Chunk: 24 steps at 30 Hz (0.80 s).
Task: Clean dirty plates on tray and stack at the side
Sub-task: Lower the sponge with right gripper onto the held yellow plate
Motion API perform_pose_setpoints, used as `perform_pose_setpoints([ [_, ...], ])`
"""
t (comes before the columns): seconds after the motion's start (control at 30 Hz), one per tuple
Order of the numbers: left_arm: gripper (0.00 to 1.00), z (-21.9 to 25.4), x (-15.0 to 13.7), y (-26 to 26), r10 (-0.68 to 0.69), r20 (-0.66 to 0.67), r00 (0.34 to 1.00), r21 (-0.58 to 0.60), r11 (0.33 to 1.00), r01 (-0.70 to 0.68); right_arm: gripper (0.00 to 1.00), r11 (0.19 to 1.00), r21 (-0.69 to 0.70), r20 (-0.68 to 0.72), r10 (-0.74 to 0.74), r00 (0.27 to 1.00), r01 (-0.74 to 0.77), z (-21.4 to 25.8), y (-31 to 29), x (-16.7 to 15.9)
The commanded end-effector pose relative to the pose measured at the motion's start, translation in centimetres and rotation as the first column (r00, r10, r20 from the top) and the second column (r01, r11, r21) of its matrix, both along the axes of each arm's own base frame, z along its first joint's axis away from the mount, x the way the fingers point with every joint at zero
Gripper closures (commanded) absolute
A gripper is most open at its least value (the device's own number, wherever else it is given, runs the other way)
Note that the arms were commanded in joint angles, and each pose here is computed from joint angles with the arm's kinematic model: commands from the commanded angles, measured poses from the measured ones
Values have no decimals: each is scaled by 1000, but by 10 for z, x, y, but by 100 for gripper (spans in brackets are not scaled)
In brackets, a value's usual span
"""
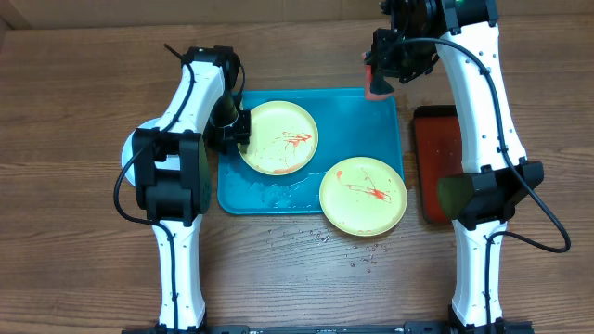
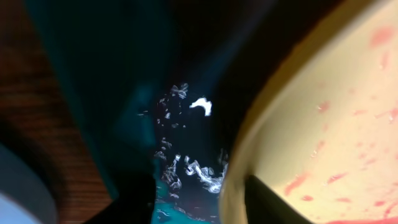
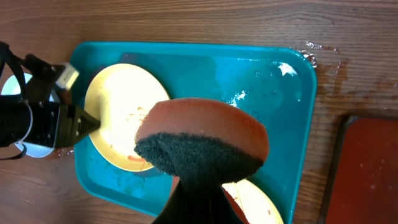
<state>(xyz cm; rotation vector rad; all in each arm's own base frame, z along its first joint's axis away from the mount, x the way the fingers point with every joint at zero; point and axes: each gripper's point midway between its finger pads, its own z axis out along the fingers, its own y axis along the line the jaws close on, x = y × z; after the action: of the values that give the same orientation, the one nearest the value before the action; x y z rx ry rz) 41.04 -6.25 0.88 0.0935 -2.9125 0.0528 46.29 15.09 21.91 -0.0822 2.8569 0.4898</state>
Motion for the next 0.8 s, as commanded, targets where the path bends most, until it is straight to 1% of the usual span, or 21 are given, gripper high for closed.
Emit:
perform_pose_setpoints([
  [0.0, 48, -8, 3, 3, -132, 10, 991, 26, 991, 131, 96, 1000, 2, 14, 7, 1000, -7, 3, 2, 0],
  [0.03, 48, -10, 9, 2, -157, 37, 987, 21, 987, 156, 96, 1000, 1, 9, 7, 1000, -7, 1, 2, 1],
  [0.07, 48, -12, 21, 0, -189, 90, 978, 17, 982, 189, 96, 1000, -1, -1, 7, 1000, -7, -3, 2, 0],
  [0.2, 50, -14, 48, -4, -223, 199, 954, 21, 975, 223, 96, 1000, -6, -23, 7, 1000, -8, -11, 2, -1],
  [0.3, 51, -14, 60, -7, -226, 247, 942, 21, 973, 228, 96, 1000, -10, -45, 7, 999, -8, -19, 1, -2],
  [0.37, 53, -14, 63, -13, -250, 268, 930, -5, 965, 261, 96, 1000, -13, -59, 9, 998, -9, -25, 2, -3],
  [0.47, 63, -12, 65, -25, -285, 295, 912, -71, 945, 318, 96, 1000, -18, -81, 14, 997, -16, -35, 5, -4],
  [0.5, 65, -12, 64, -29, -291, 299, 909, -93, 939, 331, 96, 1000, -19, -86, 16, 996, -18, -38, 6, -4],
  [0.57, 73, -11, 59, -34, -287, 290, 913, -129, 933, 335, 96, 999, -22, -101, 23, 995, -26, -45, 9, -6],
  [0.63, 90, -11, 52, -37, -286, 266, 920, -152, 930, 333, 96, 999, -23, -109, 31, 994, -33, -47, 12, -8],
  [0.67, 96, -10, 47, -36, -285, 250, 925, -159, 931, 330, 96, 999, -22, -109, 35, 993, -38, -47, 15, -9],
  [0.77, 96, -10, 35, -33, -276, 197, 941, -167, 936, 310, 96, 998, 3, -104, 63, 993, -63, -46, 28, -11],
])
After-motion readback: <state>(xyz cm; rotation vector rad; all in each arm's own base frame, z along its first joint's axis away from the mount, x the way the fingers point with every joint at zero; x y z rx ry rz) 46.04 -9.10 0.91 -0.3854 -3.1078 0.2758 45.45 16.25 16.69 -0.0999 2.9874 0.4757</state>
